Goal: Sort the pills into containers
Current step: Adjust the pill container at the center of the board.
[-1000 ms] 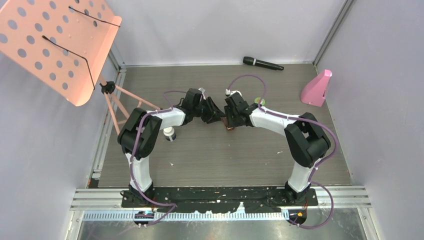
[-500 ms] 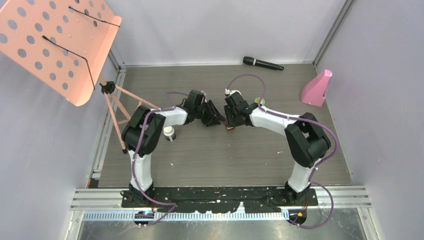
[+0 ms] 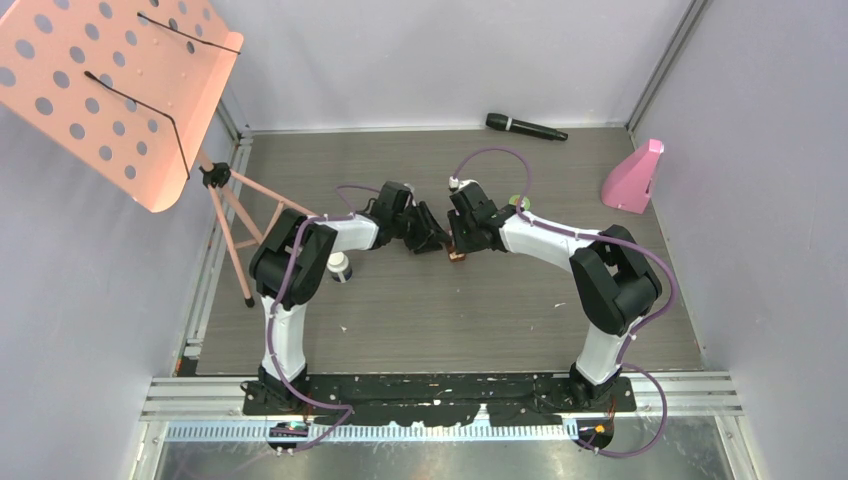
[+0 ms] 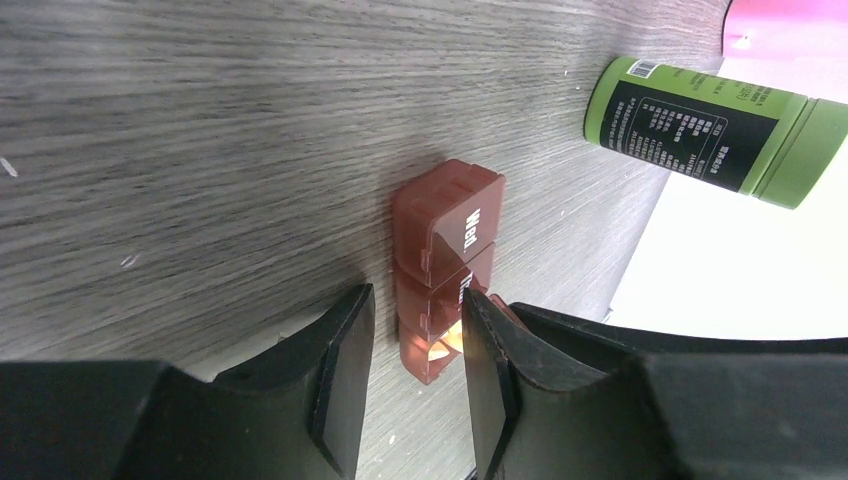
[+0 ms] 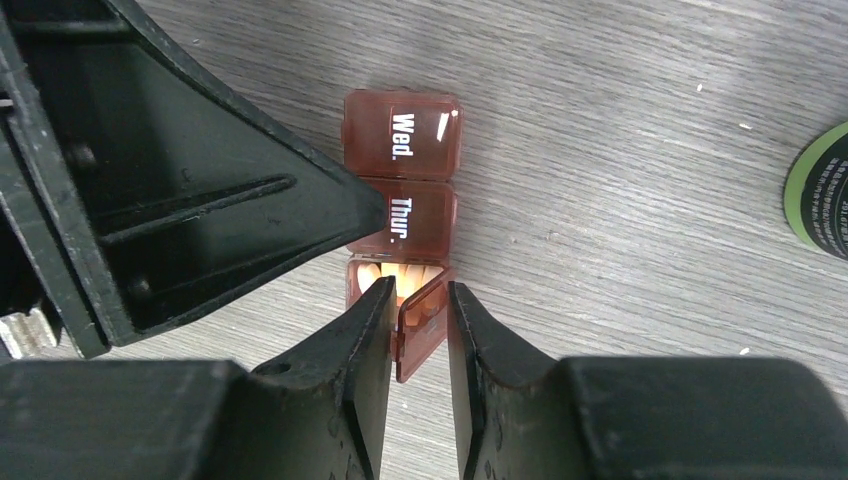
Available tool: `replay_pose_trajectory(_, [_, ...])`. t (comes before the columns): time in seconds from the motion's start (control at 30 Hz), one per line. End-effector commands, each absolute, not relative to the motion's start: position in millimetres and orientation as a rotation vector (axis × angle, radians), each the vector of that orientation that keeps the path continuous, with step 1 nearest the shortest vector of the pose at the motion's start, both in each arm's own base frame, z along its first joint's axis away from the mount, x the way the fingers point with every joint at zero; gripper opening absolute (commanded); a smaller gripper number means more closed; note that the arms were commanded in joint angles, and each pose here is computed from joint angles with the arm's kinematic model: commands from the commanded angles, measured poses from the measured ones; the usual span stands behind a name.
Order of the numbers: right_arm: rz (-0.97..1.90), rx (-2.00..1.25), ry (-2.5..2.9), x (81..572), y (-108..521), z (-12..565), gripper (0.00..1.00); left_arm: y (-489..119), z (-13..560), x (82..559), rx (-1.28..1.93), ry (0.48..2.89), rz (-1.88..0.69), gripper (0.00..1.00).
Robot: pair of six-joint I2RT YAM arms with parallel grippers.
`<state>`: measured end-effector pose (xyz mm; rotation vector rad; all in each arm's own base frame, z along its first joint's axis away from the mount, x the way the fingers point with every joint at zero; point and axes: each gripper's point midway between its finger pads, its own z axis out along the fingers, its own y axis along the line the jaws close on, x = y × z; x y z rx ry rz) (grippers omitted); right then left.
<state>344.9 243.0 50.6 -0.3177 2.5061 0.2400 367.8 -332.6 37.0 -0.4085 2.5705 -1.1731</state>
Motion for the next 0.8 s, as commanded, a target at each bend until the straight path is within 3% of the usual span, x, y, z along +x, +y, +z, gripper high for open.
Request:
replay_pose_trajectory(0.0, [0.305, -0.308, 2.428, 356.0, 252.8, 81.5, 0.32, -337.1, 37.9, 371.4, -0.379, 2.566, -1.161, 0.40])
replay_pose_trajectory(0.27, [0.333, -0.284, 2.430, 357.1, 247.9, 83.7, 0.32, -323.0, 23.7, 362.7, -0.420, 2.658, -1.023, 0.37])
replay_pose_trajectory(0.53, [0.370, -0.239, 2.441, 359.1, 236.8, 82.0, 0.32, -319.0, 23.2, 356.2, -0.343, 2.755, -0.843, 0.27])
replay_pose_trajectory(0.77, [0.414, -0.215, 2.462, 361.7, 233.0, 78.6, 0.34, -315.8, 23.4, 354.0, -0.341, 2.807, -0.768, 0.27])
